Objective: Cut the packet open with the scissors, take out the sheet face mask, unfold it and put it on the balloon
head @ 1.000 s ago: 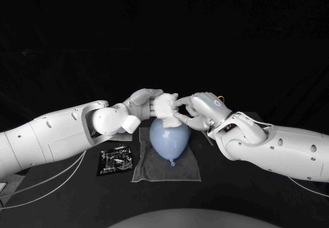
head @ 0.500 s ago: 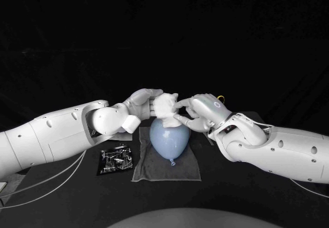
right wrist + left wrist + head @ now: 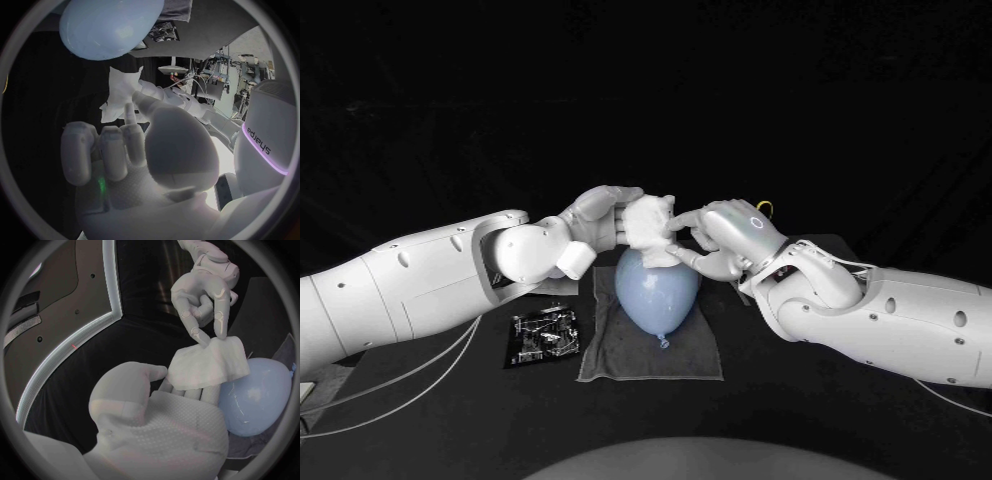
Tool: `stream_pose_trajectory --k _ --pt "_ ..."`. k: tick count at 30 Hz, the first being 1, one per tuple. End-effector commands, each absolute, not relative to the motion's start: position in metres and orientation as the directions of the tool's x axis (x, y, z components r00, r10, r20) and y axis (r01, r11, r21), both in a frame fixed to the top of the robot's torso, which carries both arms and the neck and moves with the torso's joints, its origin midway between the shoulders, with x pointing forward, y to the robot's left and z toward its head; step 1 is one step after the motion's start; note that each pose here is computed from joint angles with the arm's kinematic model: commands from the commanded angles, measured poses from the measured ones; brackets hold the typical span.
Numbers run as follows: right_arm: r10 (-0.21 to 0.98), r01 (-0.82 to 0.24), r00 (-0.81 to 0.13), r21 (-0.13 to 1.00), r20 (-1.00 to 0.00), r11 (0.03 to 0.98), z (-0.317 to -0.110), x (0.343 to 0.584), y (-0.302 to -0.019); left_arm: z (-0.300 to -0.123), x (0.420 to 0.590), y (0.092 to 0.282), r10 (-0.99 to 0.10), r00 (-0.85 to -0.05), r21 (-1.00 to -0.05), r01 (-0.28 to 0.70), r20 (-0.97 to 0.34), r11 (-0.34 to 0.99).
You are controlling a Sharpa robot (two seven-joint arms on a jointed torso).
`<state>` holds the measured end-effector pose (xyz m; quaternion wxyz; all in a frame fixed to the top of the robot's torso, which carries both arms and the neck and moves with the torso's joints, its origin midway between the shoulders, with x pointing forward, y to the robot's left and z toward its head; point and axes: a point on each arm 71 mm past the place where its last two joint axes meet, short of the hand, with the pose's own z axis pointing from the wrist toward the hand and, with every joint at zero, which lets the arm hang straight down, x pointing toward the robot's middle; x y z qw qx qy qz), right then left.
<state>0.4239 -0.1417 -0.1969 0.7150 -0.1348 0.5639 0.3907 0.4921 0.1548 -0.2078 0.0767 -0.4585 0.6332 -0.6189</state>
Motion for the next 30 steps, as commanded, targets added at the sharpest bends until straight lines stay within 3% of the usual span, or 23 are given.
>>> stream_pose_trajectory --k 1,30 --pt "0.375 -0.701 0.063 0.226 -0.925 0.676 -0.2014 0.4259 -0.1437 -0.2018 0.4916 0.1511 -0.647 -0.583 -0.851 -0.479 0.492 -0.216" --pt "0.395 -0.687 0.089 0.23 -0.915 0.689 -0.199 0.4239 -0.1425 -0.2023 0.4921 0.1518 -0.65 -0.579 -0.85 -0.482 0.492 -0.214"
